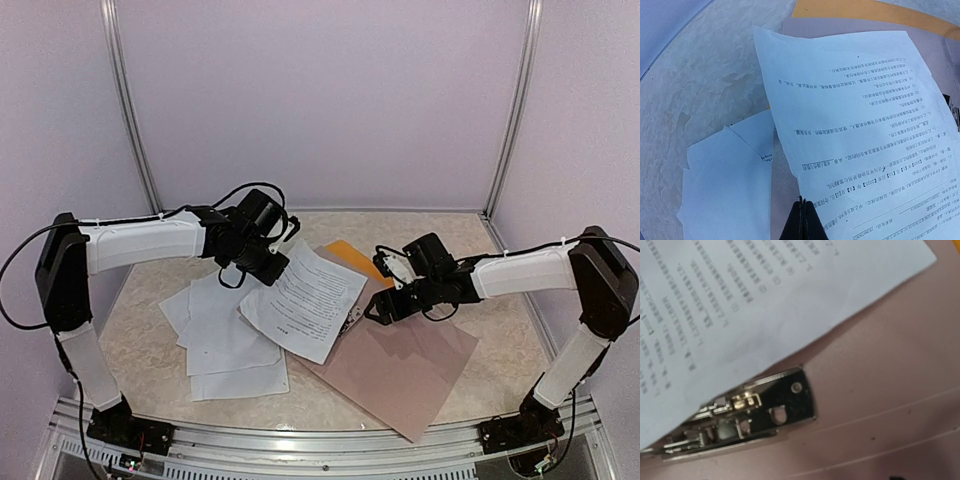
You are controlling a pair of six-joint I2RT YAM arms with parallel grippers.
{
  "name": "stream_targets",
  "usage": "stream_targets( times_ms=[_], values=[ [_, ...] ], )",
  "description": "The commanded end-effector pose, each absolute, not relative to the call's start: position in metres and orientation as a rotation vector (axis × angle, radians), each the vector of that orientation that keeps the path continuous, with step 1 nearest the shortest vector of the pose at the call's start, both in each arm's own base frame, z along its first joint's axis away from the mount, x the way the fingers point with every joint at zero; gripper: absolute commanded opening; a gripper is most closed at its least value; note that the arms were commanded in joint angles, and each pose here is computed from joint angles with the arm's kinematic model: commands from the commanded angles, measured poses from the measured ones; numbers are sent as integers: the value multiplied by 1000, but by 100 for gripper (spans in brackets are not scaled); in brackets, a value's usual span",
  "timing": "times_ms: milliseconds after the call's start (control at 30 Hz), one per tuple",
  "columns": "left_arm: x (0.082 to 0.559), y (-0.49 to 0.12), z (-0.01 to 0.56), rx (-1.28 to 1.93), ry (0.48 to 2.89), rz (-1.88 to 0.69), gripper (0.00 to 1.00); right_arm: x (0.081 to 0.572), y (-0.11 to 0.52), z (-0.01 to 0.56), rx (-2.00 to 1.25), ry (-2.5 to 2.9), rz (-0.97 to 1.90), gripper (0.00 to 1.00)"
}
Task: Put the files into the folder
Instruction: Place the file on the spring clip of the folder.
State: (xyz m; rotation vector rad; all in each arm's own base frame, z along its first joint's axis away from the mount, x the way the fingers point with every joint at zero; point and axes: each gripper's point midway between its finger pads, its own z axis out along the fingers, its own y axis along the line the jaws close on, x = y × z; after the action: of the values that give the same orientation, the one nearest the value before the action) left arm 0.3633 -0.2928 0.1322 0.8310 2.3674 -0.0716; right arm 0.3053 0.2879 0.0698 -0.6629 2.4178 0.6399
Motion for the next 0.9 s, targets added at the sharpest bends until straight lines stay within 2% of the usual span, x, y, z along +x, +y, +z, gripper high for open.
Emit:
stream_targets(
  times_ms=[0, 200, 867],
  values=[
    [365, -297, 119, 971, 2315, -40, 0, 304, 288, 63, -658, 2431, 651, 75],
    [378, -274, 112, 961, 2321, 9, 0, 303, 286, 60, -657, 2435, 650, 75],
    [361, -305, 93, 1012, 2348, -103, 0, 301, 286, 56, -654, 2441, 652, 75]
  ],
)
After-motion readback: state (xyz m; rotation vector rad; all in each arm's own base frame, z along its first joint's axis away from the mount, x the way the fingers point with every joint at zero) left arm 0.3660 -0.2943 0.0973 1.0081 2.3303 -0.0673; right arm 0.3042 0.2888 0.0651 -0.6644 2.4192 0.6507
